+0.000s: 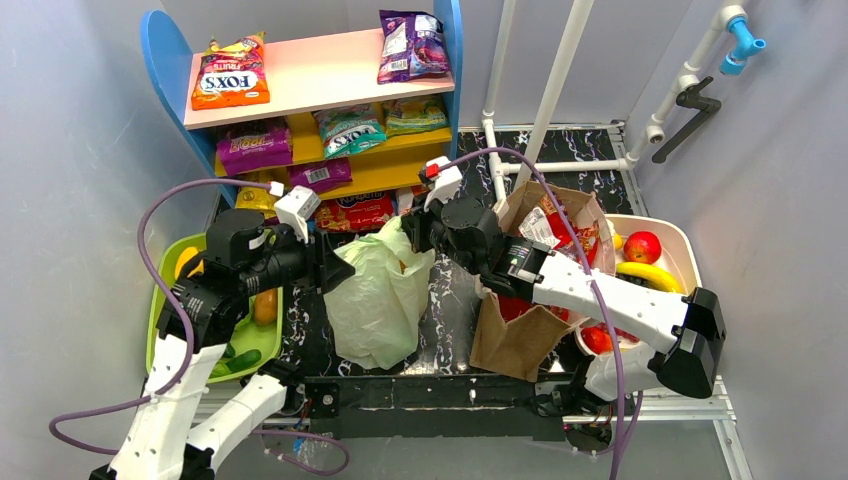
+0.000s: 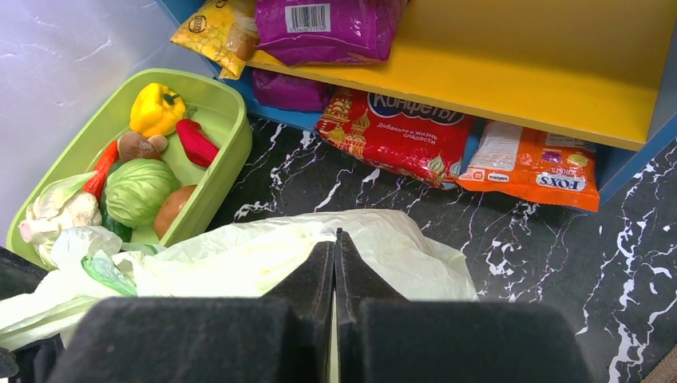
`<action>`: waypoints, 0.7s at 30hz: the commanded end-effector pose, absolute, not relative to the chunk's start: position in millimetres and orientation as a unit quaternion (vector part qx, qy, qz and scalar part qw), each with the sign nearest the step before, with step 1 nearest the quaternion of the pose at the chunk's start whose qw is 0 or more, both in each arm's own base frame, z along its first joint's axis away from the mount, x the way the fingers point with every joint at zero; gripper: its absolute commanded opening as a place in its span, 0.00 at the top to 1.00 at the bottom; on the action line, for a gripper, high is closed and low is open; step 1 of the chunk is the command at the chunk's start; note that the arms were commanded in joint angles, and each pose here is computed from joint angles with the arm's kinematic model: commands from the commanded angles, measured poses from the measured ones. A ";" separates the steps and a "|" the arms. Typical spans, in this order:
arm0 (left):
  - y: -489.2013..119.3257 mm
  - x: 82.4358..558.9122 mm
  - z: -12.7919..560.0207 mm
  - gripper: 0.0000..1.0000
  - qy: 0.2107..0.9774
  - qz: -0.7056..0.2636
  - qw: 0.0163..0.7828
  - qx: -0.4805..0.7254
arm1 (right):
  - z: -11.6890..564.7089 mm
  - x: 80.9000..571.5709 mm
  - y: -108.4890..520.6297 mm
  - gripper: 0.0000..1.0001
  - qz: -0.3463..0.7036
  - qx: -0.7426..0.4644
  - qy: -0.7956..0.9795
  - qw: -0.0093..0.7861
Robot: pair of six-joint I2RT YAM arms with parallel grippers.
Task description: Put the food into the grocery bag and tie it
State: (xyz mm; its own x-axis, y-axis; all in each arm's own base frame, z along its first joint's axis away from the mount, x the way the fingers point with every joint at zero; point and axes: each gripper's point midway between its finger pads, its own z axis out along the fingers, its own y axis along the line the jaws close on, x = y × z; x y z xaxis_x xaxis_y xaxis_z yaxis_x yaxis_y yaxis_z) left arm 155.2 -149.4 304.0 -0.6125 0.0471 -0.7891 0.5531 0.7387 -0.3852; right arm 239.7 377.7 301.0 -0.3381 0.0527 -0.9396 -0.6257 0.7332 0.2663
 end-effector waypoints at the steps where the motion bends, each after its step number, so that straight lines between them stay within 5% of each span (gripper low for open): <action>1: -153.3 159.4 313.7 0.68 0.835 -0.323 0.408 0.180 | 327.9 242.5 381.3 0.99 0.326 -0.180 0.738 0.562; 9: -151.2 164.5 312.3 0.80 0.838 -0.313 0.413 0.174 | 327.3 241.2 382.6 0.99 0.329 -0.183 0.738 0.560; 17: -154.5 166.1 321.6 0.69 0.832 -0.322 0.417 0.173 | 328.2 240.7 383.4 0.99 0.330 -0.185 0.737 0.560; 21: -155.0 164.9 327.6 0.98 0.829 -0.326 0.420 0.173 | 328.1 241.7 382.7 0.99 0.328 -0.183 0.738 0.561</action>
